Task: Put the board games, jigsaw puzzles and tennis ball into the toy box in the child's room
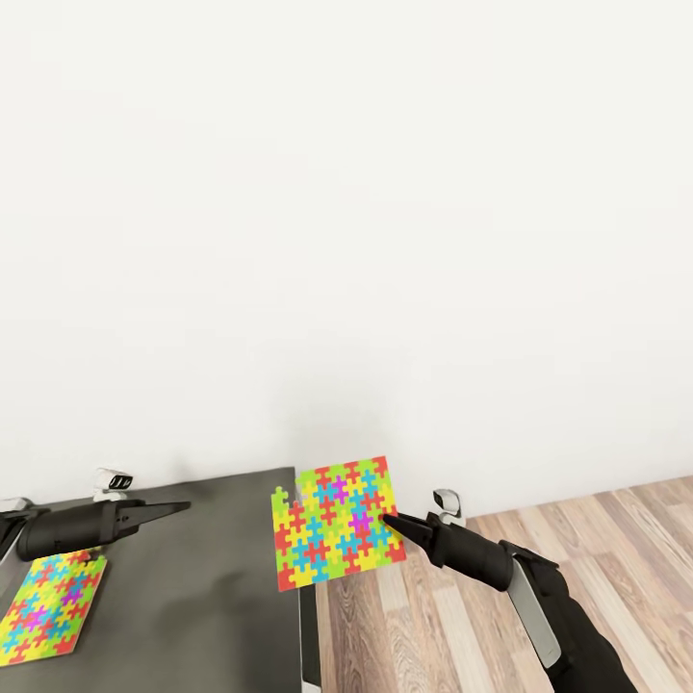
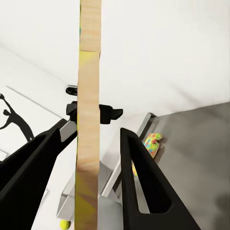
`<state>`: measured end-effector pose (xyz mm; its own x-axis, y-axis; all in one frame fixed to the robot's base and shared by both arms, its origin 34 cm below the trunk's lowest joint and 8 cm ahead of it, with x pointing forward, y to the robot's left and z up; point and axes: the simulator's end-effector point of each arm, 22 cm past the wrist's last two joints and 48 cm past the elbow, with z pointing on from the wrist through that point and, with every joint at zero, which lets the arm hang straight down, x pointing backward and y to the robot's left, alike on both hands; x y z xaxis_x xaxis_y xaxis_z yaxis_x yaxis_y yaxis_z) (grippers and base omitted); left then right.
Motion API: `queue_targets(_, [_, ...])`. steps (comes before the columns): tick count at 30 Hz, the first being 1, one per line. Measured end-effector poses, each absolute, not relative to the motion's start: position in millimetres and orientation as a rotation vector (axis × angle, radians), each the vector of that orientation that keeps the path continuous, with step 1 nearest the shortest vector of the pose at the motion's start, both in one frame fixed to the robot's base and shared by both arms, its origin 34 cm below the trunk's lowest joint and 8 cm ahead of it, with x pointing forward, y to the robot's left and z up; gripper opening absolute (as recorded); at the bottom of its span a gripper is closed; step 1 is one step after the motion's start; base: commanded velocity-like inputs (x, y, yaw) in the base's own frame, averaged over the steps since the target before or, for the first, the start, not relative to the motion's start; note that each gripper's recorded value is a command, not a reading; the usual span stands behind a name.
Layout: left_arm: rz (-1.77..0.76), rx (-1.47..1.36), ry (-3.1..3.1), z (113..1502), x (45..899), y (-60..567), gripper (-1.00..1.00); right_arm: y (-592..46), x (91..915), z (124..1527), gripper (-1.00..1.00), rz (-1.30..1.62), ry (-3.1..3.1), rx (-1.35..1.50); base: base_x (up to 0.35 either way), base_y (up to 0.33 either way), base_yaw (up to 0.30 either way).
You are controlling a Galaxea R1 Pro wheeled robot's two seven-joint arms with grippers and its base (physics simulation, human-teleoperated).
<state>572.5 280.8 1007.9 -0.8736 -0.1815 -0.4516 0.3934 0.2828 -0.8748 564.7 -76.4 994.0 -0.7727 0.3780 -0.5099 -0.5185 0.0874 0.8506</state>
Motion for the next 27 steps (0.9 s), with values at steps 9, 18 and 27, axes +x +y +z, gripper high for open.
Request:
queue_targets(9, [-1.621,0.202,2.076,1014.7,572.4,280.3,1.0,-76.9,564.7,1001.0,-1.0,1.753,1.707,-0.153,0.0,0.0,0.0])
queue_targets(18, [-1.616,0.213,2.066,1020.9,571.7,279.8,1.0,-77.3,564.8,1007.9,-1.0,1.748,1.695,-0.166,0.0,0.0,0.027])
queue_targets(27, [-1.611,0.226,2.057,1027.1,570.8,279.1,1.0,-77.4,564.7,1015.0,-1.0,1.743,1.683,-0.177,0.0,0.0,0.067])
